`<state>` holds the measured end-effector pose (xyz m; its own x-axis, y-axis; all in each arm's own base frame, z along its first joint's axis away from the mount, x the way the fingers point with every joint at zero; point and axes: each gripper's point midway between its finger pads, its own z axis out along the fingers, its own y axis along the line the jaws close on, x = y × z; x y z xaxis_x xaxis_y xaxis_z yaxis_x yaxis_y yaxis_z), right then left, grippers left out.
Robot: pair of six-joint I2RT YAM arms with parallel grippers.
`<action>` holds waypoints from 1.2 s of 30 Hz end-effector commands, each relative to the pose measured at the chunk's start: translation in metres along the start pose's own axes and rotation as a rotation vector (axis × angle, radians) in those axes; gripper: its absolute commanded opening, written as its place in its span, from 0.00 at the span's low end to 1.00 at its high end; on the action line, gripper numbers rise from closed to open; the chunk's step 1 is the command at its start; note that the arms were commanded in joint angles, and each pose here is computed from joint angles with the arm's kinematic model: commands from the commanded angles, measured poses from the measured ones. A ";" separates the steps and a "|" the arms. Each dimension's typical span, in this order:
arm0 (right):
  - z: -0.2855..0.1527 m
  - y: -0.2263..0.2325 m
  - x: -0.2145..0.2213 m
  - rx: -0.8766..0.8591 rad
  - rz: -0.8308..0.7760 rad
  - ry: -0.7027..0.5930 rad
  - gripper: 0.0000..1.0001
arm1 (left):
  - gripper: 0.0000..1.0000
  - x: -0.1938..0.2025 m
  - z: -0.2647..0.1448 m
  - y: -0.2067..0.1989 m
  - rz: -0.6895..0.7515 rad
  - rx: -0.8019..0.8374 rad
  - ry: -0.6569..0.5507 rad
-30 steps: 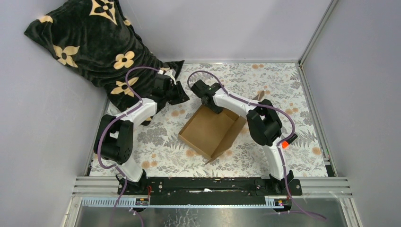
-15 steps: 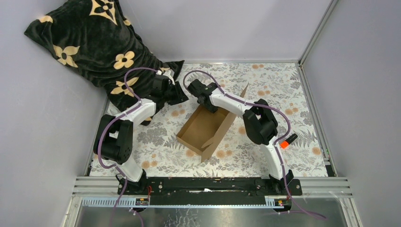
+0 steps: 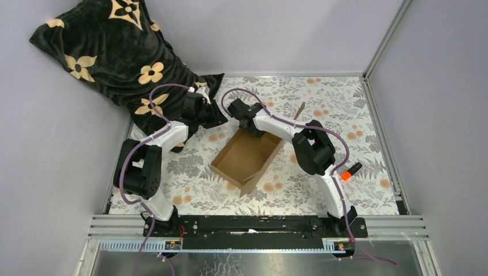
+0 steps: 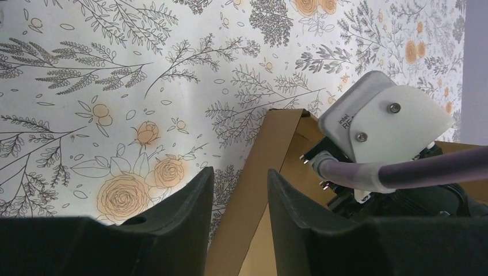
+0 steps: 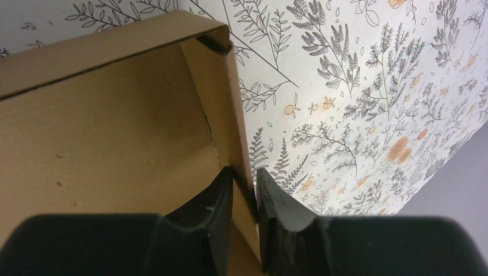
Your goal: Fold the paper box
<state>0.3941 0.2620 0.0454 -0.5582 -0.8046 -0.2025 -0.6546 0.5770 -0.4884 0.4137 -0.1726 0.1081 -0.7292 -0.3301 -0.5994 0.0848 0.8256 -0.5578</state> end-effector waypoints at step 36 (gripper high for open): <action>0.021 -0.014 -0.009 0.389 -0.135 -0.185 0.16 | 0.46 -0.005 0.037 -0.001 -0.032 0.098 0.016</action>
<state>0.4246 0.2479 0.0451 -0.3998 -0.8852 -0.2377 -0.4525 0.4161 -0.7887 0.4233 -0.1818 0.0685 -0.7828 -0.3389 -0.5219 0.0624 0.7917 -0.6077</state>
